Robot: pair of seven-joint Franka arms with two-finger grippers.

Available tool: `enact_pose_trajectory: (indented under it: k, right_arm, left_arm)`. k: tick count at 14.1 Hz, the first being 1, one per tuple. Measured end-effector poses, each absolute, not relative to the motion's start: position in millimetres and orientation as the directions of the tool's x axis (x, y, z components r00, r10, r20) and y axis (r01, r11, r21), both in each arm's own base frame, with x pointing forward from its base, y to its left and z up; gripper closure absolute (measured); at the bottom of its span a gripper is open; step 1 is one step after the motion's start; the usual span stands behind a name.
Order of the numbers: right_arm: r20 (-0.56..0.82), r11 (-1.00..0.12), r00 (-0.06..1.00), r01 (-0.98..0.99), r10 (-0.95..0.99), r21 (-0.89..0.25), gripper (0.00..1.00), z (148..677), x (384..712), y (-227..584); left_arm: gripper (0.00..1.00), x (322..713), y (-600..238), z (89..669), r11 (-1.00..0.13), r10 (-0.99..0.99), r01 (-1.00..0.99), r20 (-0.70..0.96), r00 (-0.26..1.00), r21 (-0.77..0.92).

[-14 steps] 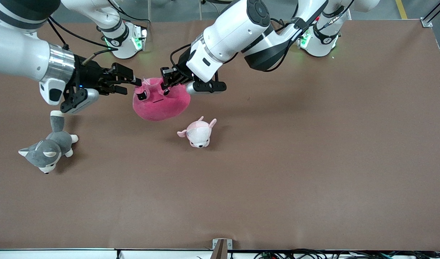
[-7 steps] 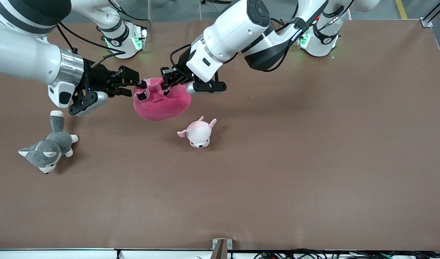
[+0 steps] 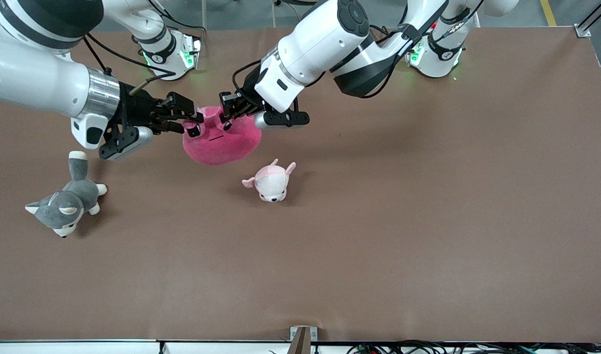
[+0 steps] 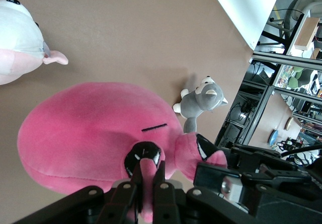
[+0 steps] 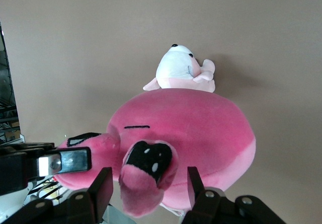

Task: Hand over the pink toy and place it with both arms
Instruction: 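Close the right gripper on the pink toy beside the left gripper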

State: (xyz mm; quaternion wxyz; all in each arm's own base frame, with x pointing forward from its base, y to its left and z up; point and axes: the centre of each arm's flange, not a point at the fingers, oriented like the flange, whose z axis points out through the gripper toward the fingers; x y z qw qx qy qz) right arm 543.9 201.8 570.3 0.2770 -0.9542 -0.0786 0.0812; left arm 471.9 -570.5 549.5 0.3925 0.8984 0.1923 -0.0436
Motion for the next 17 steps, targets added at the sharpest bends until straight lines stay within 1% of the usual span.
enact_pose_trajectory:
  k: [1,4,5,6,10,11,12,13,14,15,16,17]
  right_arm:
    - [-0.113,-0.834,0.974,0.106,0.197,-0.541,0.41,569.2,543.9,203.0]
    - [-0.121,-0.835,0.973,0.102,0.198,-0.54,0.74,565.3,545.1,203.3]
    - [-0.122,-0.835,0.973,0.101,0.197,-0.54,0.82,564.6,545.4,203.2]
    - [-0.123,-0.836,0.973,0.101,0.197,-0.54,0.88,564.4,545.6,203.1]
    - [-0.123,-0.836,0.973,0.101,0.197,-0.54,0.88,564.4,545.7,202.8]
    - [-0.123,-0.836,0.973,0.101,0.197,-0.54,0.88,564.3,545.6,202.8]
    - [-0.125,-0.836,0.972,0.101,0.198,-0.54,0.88,564.2,545.4,202.8]
    - [-0.127,-0.836,0.972,0.101,0.2,-0.54,0.88,563.9,545.0,202.8]
    - [-0.131,-0.836,0.971,0.101,0.202,-0.54,0.88,563.6,544.6,202.8]
    - [-0.133,-0.836,0.97,0.1,0.203,-0.539,0.88,563.2,544.4,202.5]
    - [-0.136,-0.837,0.97,0.099,0.203,-0.539,0.88,563.0,544.4,201.7]
    - [-0.138,-0.837,0.97,0.098,0.202,-0.538,0.88,562.8,544.6,200.5]
  left_arm:
    - [0.9,471.9,-570.5,549.5,-0.618,0.311,0.38,-0.229,0.922,0.688]
    - [0.9,471.9,-570.5,549.4,-0.618,0.311,0.38,-0.229,0.922,0.688]
    - [0.9,472.0,-570.4,549.4,-0.618,0.312,0.38,-0.229,0.922,0.688]
    - [0.91,472.2,-570.4,549.1,-0.618,0.312,0.38,-0.229,0.922,0.688]
    - [0.9,473.9,-571.4,542.7,-0.621,0.313,0.385,-0.235,0.92,0.682]
    - [0.87,474.2,-571.6,541.4,-0.622,0.313,0.387,-0.236,0.92,0.681]
    - [0.81,474.3,-571.6,541.1,-0.622,0.313,0.387,-0.236,0.92,0.681]
    - [0.81,474.3,-571.6,541.1,-0.622,0.313,0.387,-0.236,0.92,0.681]
    - [0.76,474.3,-571.6,541.1,-0.622,0.313,0.387,-0.236,0.92,0.681]
    - [0.73,474.3,-571.6,541.1,-0.622,0.313,0.387,-0.236,0.92,0.681]
    - [0.73,474.4,-571.7,540.9,-0.622,0.313,0.387,-0.236,0.92,0.68]
    - [0.7,474.4,-571.7,540.8,-0.622,0.313,0.387,-0.237,0.92,0.68]
